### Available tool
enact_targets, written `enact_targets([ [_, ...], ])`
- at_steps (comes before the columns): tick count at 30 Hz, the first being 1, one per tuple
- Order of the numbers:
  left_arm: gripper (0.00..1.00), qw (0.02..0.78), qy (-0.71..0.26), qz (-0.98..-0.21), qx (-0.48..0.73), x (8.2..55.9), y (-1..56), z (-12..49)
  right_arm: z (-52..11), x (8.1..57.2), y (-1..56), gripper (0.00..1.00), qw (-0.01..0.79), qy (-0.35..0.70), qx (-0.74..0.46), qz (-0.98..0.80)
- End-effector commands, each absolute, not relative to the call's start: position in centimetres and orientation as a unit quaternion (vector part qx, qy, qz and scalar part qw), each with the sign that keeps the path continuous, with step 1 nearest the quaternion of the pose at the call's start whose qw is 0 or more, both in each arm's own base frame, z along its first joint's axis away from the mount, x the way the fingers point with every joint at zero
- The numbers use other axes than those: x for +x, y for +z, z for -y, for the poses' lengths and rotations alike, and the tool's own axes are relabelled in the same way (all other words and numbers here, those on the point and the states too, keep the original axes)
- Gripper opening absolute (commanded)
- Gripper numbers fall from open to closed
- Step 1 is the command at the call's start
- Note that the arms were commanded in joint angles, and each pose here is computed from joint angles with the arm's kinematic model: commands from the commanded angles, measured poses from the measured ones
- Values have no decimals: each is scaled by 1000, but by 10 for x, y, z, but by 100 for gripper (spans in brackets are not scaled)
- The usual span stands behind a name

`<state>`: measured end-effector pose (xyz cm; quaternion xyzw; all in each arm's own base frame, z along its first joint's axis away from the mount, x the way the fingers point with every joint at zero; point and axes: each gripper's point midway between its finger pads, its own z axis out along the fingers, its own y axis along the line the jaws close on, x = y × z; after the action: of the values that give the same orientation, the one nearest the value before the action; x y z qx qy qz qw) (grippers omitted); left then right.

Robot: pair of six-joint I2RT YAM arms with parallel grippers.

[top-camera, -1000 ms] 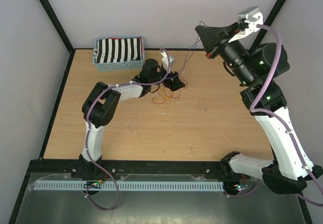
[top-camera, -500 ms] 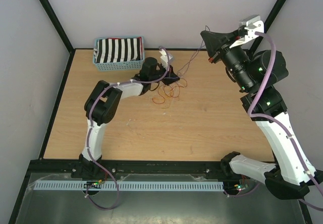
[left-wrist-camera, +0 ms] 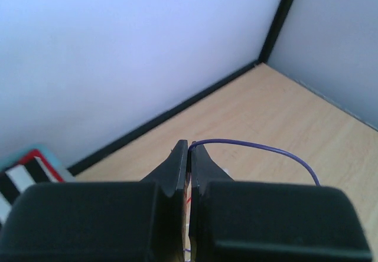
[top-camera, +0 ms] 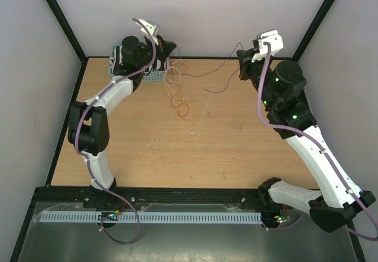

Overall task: Zip-tie the wires
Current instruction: Untie the cable at the center of the board.

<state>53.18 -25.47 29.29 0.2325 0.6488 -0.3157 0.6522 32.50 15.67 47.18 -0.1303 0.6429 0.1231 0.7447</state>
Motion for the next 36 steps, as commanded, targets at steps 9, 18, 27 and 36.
enact_targets([
  [9,0,748,-239,-576,227,541,402,201,-114,356,429,0,712,-28,-78,-697],
  [18,0,730,-98,-638,226,536,370,157,-23,362,391,0,629,-271,18,-728],
  [27,0,703,-52,-695,140,543,343,69,48,355,373,0,580,-347,108,-729],
  [36,5,670,-61,-738,60,549,300,-5,89,341,365,0,561,-367,151,-726],
])
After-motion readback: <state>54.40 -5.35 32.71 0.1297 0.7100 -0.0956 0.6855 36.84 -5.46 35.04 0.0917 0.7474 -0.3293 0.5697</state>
